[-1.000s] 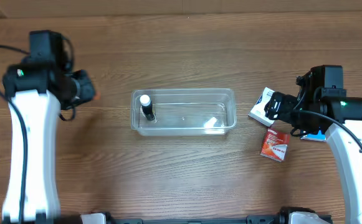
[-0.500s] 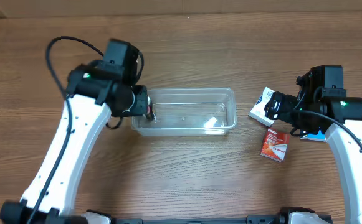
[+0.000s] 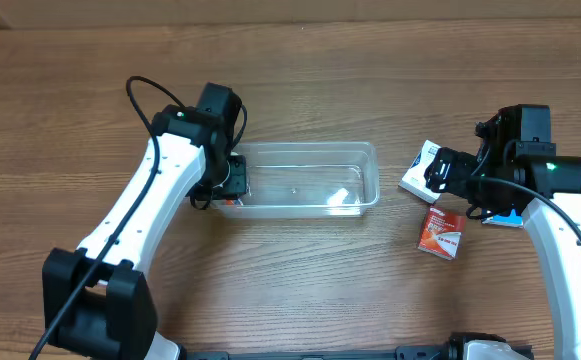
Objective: Pack container
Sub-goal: 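Place orange tube into the container's left end, release, lift left gripper, then grasp the white bandage box with the right gripper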
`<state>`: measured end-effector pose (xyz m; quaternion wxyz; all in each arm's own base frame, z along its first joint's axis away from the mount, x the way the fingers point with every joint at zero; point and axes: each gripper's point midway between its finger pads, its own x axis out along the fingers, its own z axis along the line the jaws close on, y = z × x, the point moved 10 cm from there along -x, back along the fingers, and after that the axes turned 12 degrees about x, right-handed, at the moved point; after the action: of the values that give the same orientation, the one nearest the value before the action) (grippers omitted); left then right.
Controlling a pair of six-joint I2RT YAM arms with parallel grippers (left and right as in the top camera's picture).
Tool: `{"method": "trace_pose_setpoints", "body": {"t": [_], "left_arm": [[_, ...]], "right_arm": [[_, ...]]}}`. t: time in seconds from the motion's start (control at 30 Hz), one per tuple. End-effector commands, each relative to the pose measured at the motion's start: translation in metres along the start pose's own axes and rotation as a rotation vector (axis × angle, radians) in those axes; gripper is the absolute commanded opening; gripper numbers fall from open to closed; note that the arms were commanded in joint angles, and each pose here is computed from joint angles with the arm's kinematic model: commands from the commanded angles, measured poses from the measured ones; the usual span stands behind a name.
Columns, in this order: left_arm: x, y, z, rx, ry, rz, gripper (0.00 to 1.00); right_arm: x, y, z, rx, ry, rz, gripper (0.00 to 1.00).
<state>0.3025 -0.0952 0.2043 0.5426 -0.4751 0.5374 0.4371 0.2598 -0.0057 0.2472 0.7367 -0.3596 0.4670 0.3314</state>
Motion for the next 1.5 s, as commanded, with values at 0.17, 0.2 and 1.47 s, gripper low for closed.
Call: {"method": "trace_pose_setpoints", "body": {"t": [0.17,0.2,1.47], "left_arm": [[0.016,-0.004,-0.001,0.007,-0.01,0.024,0.46],[0.015,-0.005,-0.001,0.013,-0.01,0.018,0.51],[-0.209,0.061,0.059,-0.208,-0.127,-0.714,1.0]], "right_arm": [[-0.009,-0.006,0.004,0.0,-0.018,-0.033,1.0],[-0.009,-0.006,0.004,0.001,-0.018,-0.033,1.0],[0.057,0.116,0.069,-0.296,-0.06,0.263,0.04]]}}
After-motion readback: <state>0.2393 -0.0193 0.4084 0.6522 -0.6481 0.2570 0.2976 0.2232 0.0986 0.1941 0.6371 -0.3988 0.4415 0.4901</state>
